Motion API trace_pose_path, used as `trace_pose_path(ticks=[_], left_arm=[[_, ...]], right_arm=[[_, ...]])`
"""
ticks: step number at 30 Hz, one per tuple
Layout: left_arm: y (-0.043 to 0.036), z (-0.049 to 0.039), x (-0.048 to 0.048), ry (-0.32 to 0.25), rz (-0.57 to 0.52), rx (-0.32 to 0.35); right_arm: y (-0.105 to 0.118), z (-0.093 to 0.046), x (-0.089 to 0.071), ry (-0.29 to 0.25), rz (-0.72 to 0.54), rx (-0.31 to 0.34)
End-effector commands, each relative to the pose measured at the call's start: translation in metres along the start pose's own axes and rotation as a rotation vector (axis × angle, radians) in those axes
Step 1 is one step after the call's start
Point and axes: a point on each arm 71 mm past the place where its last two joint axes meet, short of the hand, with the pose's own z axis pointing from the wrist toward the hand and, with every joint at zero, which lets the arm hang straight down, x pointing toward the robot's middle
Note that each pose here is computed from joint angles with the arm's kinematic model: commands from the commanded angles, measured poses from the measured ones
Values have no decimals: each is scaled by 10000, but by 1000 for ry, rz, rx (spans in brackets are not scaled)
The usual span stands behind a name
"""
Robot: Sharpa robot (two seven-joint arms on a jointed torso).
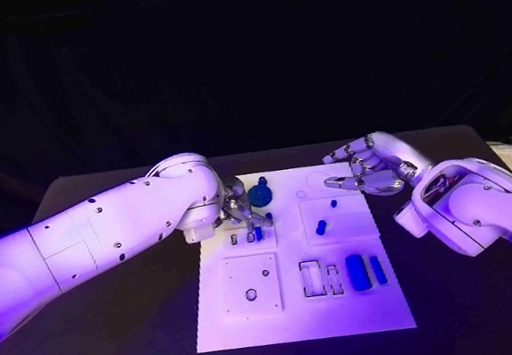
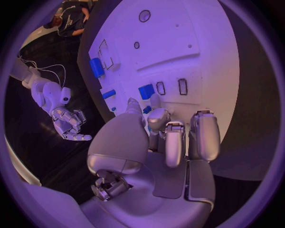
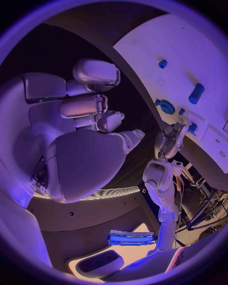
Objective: Assemble the parts on the task board
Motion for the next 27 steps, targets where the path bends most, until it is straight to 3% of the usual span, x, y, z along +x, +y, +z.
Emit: trace_pose_path(ticks=[1,27], left_arm=[[-12,2,14,21,37,-7],[-49,-1,41,35,61,-4]], right_arm=[[-1,4,17,20,0,2],[-4,24,44,35,3,6]])
